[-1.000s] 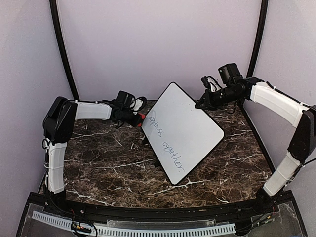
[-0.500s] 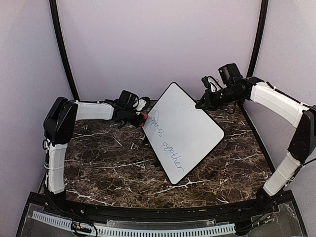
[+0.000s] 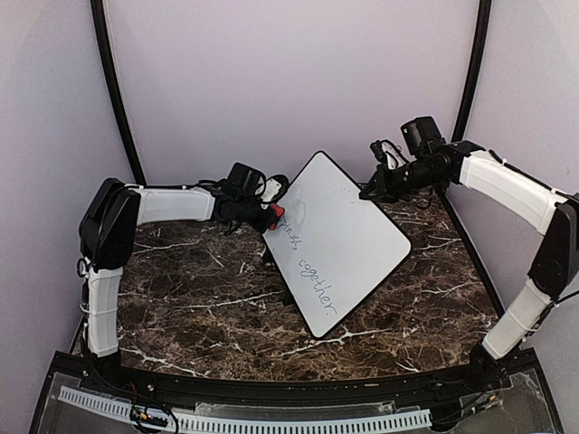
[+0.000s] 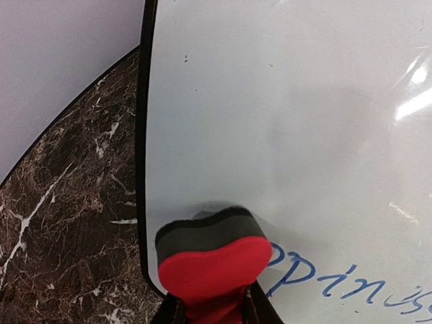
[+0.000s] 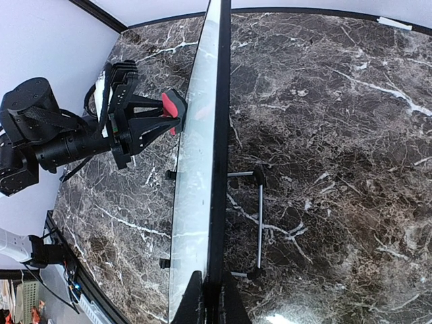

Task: Erase the whiteboard
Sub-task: Erase the center of the whiteboard.

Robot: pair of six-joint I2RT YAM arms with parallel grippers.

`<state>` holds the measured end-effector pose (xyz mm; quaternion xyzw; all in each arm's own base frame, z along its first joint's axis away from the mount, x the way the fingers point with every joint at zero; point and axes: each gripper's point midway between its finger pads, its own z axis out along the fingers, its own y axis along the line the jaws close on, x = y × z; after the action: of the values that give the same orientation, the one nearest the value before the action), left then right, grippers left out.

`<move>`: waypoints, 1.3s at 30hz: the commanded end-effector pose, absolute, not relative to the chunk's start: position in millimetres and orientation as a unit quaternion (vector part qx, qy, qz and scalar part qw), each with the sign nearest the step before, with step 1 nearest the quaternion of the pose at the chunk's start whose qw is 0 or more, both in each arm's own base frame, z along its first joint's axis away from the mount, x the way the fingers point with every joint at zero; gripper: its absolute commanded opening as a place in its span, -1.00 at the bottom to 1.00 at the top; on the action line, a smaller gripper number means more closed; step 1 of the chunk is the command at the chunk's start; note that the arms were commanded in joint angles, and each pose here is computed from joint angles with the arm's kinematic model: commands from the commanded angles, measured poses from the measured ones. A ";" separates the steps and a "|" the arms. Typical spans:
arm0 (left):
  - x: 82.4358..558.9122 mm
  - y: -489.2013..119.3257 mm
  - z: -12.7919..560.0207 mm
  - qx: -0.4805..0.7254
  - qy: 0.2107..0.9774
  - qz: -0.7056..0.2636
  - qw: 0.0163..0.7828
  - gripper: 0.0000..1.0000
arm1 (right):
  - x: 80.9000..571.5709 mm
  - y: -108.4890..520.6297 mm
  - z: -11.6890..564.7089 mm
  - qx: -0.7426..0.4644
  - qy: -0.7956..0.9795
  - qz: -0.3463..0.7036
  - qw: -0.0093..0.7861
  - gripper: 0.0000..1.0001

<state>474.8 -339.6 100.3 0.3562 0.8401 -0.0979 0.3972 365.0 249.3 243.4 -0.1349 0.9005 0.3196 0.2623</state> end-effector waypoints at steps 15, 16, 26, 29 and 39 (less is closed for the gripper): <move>500.5 -315.3 104.6 0.345 0.843 -0.106 0.400 -1.00 | 338.6 276.3 242.8 -0.226 0.873 0.353 0.249 -1.00; 493.8 -322.3 102.3 0.352 0.839 -0.106 0.401 -1.00 | 338.5 275.8 242.3 -0.225 0.874 0.352 0.248 -1.00; 457.2 -355.7 104.7 0.377 0.823 -0.124 0.407 -1.00 | 337.8 276.3 241.6 -0.226 0.873 0.354 0.248 -1.00; 446.3 -365.4 101.6 0.394 0.816 -0.136 0.401 -1.00 | 338.4 276.7 241.8 -0.226 0.873 0.354 0.248 -1.00; 405.4 -392.4 96.3 0.452 0.787 -0.161 0.388 -1.00 | 338.5 276.7 241.7 -0.227 0.873 0.353 0.247 -1.00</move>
<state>458.6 -346.4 104.2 0.3839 0.8193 -0.0874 0.4167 365.2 251.6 244.4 -0.1401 0.8975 0.3211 0.2680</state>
